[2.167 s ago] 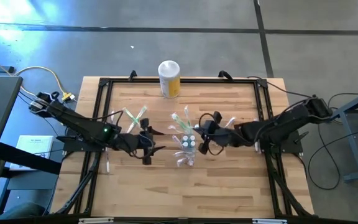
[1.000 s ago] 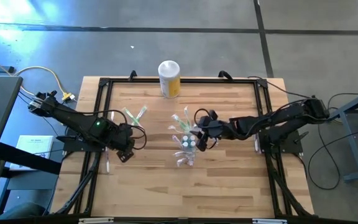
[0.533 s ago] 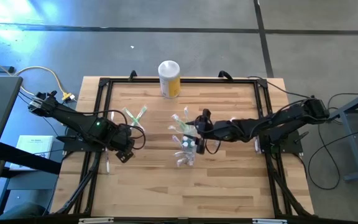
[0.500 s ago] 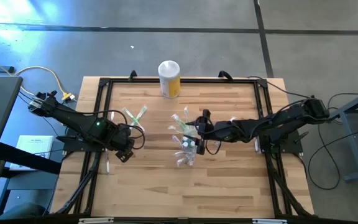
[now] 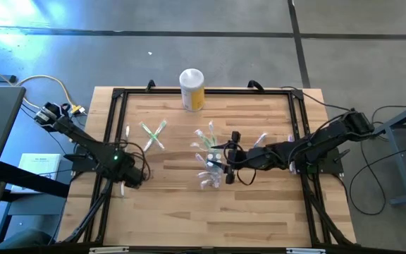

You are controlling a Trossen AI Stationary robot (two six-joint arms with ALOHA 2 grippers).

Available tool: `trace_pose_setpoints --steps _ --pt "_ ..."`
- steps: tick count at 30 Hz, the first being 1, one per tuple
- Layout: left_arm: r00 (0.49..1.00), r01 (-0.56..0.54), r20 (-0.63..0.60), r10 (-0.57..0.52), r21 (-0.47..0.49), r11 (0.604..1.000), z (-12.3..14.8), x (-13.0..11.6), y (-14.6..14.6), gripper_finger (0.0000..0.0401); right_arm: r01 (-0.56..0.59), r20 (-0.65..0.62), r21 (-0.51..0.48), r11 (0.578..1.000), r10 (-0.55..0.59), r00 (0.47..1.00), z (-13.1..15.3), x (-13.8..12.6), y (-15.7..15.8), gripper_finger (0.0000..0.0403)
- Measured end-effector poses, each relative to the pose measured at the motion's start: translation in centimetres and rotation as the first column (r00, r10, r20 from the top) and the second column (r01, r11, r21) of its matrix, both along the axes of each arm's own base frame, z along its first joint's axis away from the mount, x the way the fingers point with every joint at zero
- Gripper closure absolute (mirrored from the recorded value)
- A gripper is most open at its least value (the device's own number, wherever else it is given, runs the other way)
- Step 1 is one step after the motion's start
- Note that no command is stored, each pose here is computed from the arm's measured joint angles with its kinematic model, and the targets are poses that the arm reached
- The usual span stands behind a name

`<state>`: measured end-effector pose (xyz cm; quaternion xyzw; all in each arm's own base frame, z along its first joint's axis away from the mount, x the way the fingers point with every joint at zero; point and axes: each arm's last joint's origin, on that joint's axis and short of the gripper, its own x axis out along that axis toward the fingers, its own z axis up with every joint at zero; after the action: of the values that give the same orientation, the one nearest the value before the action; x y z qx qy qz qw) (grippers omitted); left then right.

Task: Pick & Place toothbrushing station
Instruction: Put the purple toothbrush into the transparent organizer

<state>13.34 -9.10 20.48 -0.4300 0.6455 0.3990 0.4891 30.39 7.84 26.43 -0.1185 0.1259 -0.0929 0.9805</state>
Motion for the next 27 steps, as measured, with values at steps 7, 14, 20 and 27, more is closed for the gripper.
trace_pose_setpoints --steps 7,14,20,27 --pt "0.999 -0.053 0.005 0.053 0.017 0.998 -0.9 -0.3 -0.3 0.0167 -0.002 0.003 0.003 1.000 0.002 1.000 0.0 0.0 0.0 0.0180" --pt "0.999 -0.030 0.023 0.032 -0.062 0.998 -3.6 -0.6 -0.2 0.0167 -0.002 0.002 0.003 1.000 0.002 1.000 0.0 0.0 0.0 0.0180" --pt "0.999 -0.045 -0.005 0.045 -0.061 0.997 -5.5 -1.4 0.3 0.0167 -0.015 0.001 0.004 1.000 0.015 1.000 0.0 -0.1 0.4 0.0180" --pt "0.999 -0.039 -0.005 0.039 -0.108 0.993 -7.2 -1.9 0.5 0.0168 -0.037 0.001 0.004 0.999 0.037 0.999 0.0 -0.3 1.0 0.0180"
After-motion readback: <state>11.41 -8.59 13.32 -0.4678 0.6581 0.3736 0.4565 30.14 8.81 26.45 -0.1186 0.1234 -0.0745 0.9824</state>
